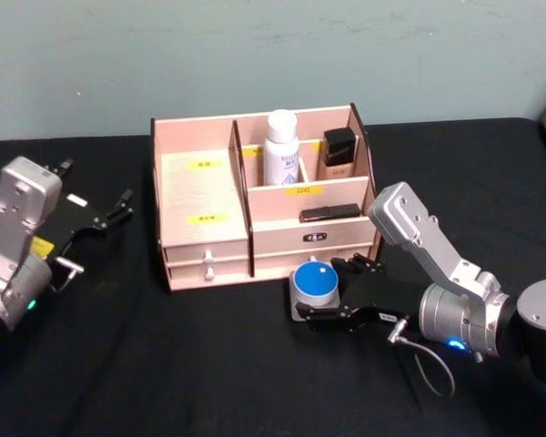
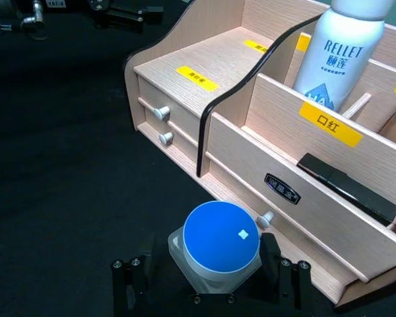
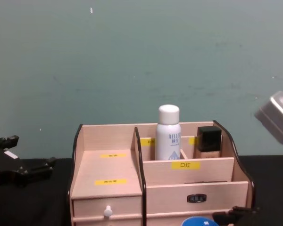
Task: Pick up the facial cleanser and watermelon frost from the table and place them into the tiered storage box.
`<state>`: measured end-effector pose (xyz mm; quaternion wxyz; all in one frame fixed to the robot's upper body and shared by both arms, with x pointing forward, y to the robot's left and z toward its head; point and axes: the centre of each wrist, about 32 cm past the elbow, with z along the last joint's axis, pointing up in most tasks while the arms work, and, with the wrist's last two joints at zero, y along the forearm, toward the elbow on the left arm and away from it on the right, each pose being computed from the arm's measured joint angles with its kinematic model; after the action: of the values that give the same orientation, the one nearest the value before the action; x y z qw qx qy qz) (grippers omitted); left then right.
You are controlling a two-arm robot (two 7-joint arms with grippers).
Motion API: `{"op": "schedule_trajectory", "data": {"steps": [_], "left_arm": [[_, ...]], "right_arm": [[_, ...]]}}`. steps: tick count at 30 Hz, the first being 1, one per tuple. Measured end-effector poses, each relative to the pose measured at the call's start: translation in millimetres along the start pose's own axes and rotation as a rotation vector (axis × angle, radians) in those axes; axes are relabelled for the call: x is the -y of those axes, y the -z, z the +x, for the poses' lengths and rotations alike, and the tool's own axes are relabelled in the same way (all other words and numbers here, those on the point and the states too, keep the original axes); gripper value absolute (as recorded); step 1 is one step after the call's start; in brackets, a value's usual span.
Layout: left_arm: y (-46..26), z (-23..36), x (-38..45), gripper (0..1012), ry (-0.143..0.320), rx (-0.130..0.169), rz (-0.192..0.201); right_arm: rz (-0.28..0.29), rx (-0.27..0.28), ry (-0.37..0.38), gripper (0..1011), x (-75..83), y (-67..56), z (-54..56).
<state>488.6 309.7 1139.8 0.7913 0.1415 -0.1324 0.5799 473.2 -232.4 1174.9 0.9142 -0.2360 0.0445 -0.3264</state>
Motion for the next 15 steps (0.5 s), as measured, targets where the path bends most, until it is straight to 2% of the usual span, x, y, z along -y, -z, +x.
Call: {"op": "schedule_trajectory", "data": {"steps": [15], "left_arm": [[0.0, 0.0, 0.0, 1010, 0.000, 0.000, 0.000]], "right_arm": [[-0.008, 0.022, 0.002, 1002, -6.3, 0.2, 0.0]]}}
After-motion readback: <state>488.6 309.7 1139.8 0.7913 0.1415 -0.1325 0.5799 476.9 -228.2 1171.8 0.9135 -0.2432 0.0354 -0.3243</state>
